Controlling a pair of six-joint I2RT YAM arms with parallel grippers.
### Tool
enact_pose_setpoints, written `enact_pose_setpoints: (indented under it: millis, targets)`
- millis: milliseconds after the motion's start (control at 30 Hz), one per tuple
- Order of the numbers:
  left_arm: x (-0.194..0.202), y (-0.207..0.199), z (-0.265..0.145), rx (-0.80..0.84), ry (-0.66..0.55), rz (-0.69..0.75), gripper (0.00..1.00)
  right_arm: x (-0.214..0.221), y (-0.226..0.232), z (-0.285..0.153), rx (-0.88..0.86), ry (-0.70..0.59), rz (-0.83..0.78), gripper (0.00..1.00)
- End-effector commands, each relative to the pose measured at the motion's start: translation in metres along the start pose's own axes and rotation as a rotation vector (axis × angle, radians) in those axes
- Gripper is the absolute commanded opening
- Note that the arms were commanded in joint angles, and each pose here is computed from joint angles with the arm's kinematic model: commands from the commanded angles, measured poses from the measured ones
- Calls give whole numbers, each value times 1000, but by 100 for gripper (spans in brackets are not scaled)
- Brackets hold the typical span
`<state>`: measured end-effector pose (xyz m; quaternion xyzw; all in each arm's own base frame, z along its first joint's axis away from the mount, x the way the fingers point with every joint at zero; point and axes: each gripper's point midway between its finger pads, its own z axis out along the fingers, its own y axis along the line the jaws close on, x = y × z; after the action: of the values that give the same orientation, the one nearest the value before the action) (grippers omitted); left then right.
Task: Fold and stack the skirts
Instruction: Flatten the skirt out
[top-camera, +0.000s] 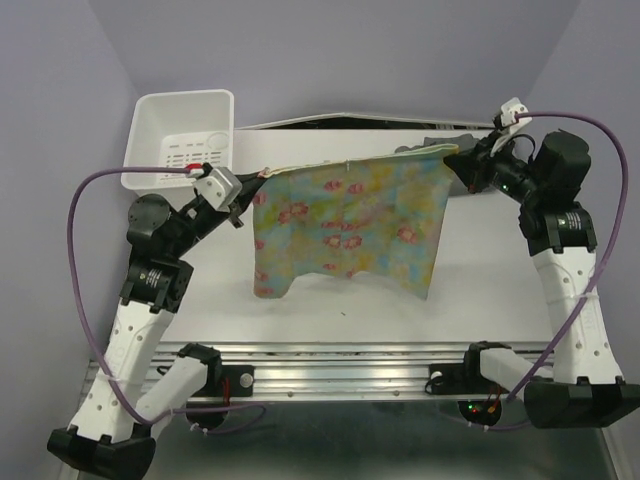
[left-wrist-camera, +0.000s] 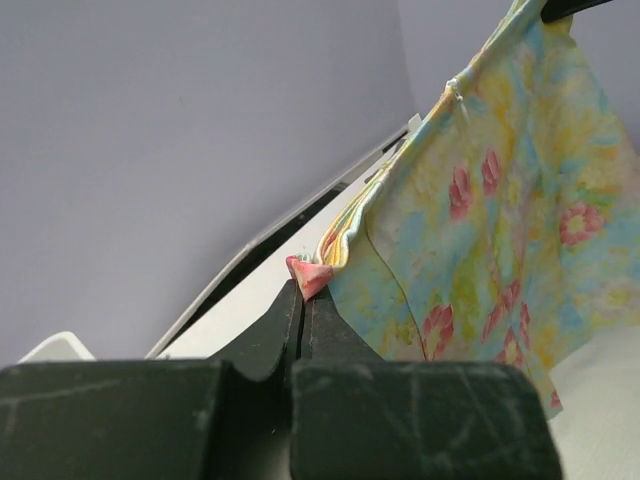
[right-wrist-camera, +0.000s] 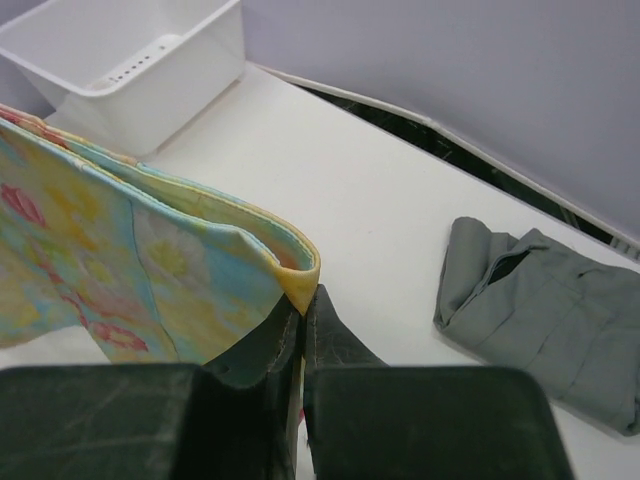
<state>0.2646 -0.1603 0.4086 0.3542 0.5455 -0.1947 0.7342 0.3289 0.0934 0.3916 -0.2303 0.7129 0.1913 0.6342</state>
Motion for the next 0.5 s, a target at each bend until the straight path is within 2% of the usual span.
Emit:
enact_pose_setpoints:
  millis: [0, 100, 133, 167, 200, 233, 267, 300, 333, 367, 400, 433, 467]
  targets:
    - [-3, 29, 1, -126, 53, -71, 0, 3, -51, 6, 196, 49, -16, 1]
    - [33, 51, 28, -176, 164, -163, 0, 40, -77, 44, 199, 163, 84, 1]
    - [45, 57, 35, -194, 192, -184, 0, 33, -77, 44, 197, 150, 77, 1]
    - [59, 63, 43, -205, 227, -200, 0, 58, -88, 63, 189, 210, 119, 4]
    - [89, 79, 58, -250, 302, -233, 1, 81, -97, 85, 182, 264, 160, 15]
    - [106, 86, 66, -268, 341, -250, 9, 72, -92, 89, 176, 250, 141, 27]
    - [122, 92, 76, -276, 379, -257, 18, 108, -101, 114, 170, 333, 179, 35]
    - [143, 100, 77, -313, 456, -273, 43, 104, -113, 126, 210, 345, 176, 59]
    - [162, 115, 96, -333, 503, -286, 59, 112, -118, 137, 227, 374, 195, 70]
    - [171, 125, 101, -354, 537, -295, 63, 153, -129, 149, 252, 496, 249, 74]
    - [178, 134, 103, -380, 568, -303, 66, 153, -135, 154, 265, 513, 251, 74]
    - [181, 145, 107, -402, 599, -317, 69, 134, -143, 158, 274, 490, 224, 74]
    - [181, 153, 106, -416, 606, -324, 76, 136, -143, 159, 271, 505, 224, 74]
